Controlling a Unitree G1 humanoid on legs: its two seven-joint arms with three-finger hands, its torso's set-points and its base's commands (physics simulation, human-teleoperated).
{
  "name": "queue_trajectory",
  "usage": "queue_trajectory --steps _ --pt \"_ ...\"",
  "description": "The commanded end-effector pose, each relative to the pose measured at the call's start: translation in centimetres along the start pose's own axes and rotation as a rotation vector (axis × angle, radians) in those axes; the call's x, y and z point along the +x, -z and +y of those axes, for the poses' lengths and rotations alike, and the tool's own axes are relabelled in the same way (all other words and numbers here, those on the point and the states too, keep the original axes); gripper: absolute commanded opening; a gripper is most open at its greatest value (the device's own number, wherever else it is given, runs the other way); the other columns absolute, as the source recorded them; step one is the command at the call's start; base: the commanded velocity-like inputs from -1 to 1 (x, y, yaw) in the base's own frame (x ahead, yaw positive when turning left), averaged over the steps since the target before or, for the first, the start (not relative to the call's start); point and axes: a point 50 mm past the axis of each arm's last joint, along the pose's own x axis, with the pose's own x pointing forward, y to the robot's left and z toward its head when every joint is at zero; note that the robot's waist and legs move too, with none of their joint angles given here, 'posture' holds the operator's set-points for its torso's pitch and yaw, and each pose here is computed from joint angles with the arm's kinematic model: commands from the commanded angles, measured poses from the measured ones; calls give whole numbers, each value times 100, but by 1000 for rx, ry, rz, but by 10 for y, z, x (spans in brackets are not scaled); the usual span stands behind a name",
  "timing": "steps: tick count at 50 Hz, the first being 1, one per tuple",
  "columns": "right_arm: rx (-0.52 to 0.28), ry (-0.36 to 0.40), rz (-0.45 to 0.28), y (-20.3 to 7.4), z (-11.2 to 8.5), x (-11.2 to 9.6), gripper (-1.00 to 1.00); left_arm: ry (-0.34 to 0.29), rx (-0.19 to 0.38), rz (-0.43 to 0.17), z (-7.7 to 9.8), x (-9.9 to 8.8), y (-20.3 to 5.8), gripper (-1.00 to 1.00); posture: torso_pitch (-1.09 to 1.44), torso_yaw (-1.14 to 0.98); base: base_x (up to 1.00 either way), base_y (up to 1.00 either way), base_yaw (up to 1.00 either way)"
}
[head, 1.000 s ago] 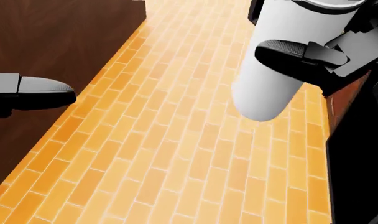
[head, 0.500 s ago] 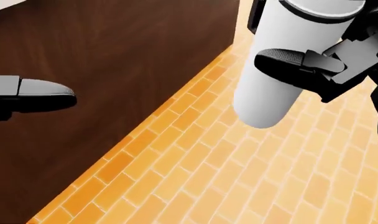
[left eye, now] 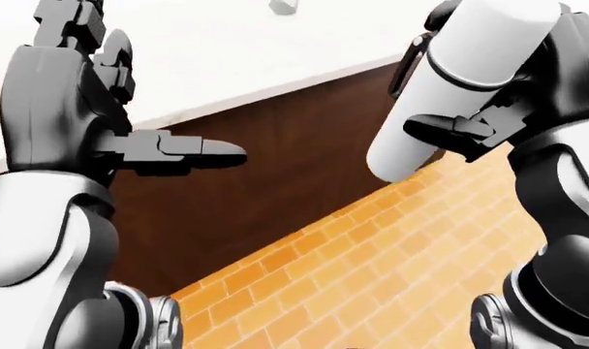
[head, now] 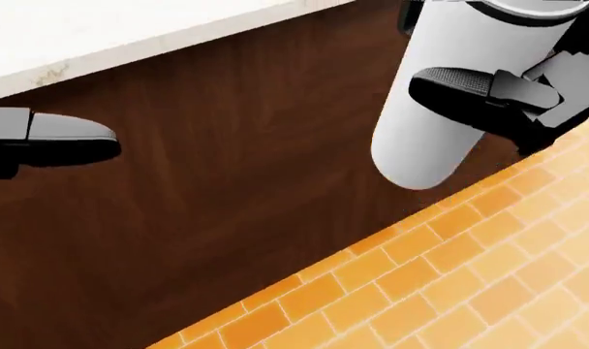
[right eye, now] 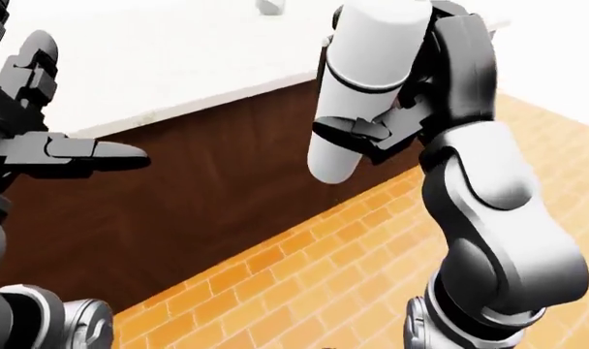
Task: Move the drinks to the dining counter.
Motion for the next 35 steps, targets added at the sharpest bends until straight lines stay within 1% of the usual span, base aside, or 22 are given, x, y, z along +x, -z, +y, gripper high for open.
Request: queue_trajectory --steps 1,13,35 --pt "1 -5 -62 -10 1 0 -100 -14 1 -17 2 0 -2 100 0 0 0 0 100" --pt "-2 -9 -71 -14 1 -1 -100 -15 0 -19 2 0 -3 100 0 0 0 0 100" --pt "0 -9 -68 -12 3 -1 -100 -13 0 -14 1 0 -1 100 0 0 0 0 100"
